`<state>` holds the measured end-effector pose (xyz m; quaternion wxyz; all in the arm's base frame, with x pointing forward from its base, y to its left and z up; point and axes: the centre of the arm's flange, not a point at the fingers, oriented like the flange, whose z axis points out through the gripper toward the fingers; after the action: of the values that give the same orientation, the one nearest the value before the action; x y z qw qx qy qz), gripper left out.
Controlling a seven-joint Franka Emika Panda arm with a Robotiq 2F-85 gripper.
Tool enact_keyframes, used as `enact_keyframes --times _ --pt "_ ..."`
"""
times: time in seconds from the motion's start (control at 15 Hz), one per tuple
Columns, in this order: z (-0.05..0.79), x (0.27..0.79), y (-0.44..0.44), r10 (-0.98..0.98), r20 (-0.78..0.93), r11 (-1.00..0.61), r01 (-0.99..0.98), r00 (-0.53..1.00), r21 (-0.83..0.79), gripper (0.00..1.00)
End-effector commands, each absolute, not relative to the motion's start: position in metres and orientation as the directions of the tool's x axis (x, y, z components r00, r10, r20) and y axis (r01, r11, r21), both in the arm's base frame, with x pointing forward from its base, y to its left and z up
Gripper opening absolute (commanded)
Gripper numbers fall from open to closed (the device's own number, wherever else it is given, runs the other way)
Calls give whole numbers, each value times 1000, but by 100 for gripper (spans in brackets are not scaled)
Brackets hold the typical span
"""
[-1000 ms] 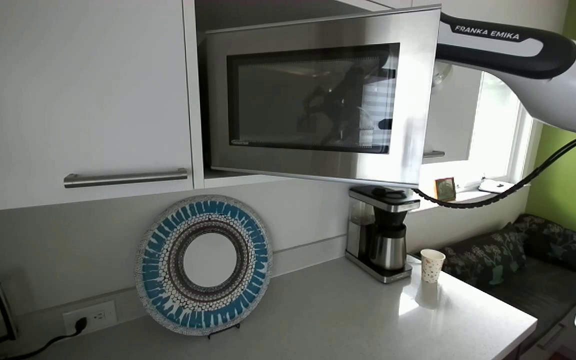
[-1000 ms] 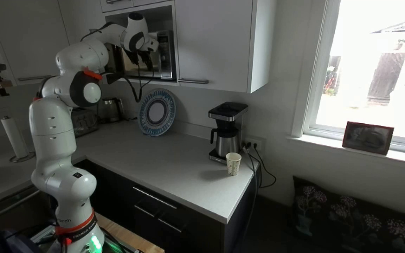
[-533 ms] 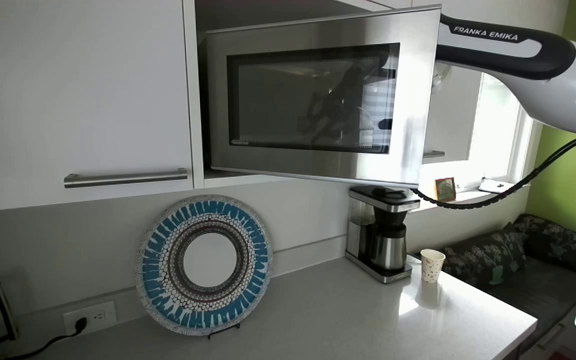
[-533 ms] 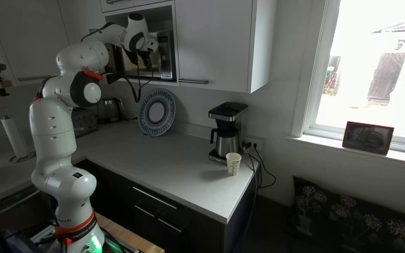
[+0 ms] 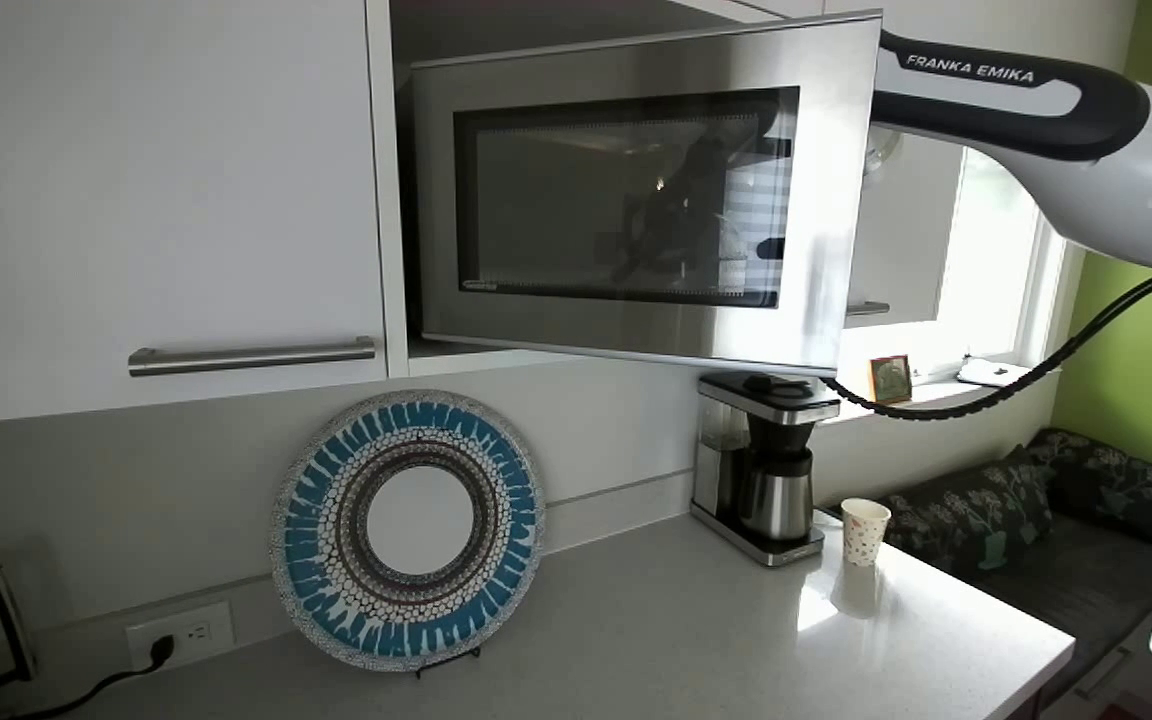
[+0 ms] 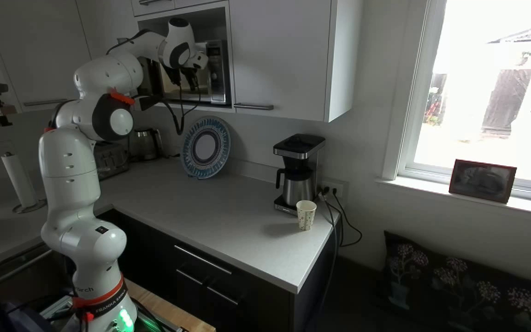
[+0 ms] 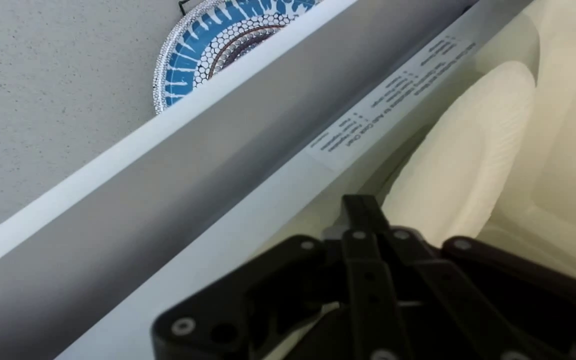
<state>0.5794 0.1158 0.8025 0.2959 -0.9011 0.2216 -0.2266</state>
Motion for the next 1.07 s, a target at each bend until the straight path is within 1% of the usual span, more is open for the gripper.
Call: enact_keyframes --times 0.0,0.2,0.4,0.53,0.6,0.67,0.73,0.8,0.87,0.93,1.0 --pt "794 606 115 -529 307 -735 -247 791 -632 27" --pt "787 612 118 -504 346 -750 -202 792 -630 47" --pt "786 612 119 -514 353 -736 -191 782 -650 71" --pt "787 612 118 -518 362 -733 -184 775 -655 85" --pt "785 614 119 -518 358 -730 -183 777 -658 85" --pt "784 614 119 -519 358 -728 -182 776 -660 74" --pt "784 615 119 -520 359 -728 -181 775 -661 55" --pt "784 616 119 -519 359 -727 -181 775 -662 54" --pt "783 617 118 -518 360 -727 -177 776 -664 48" --pt "783 617 119 -517 363 -726 -173 775 -666 37" --pt "783 617 119 -516 366 -724 -166 775 -669 30"
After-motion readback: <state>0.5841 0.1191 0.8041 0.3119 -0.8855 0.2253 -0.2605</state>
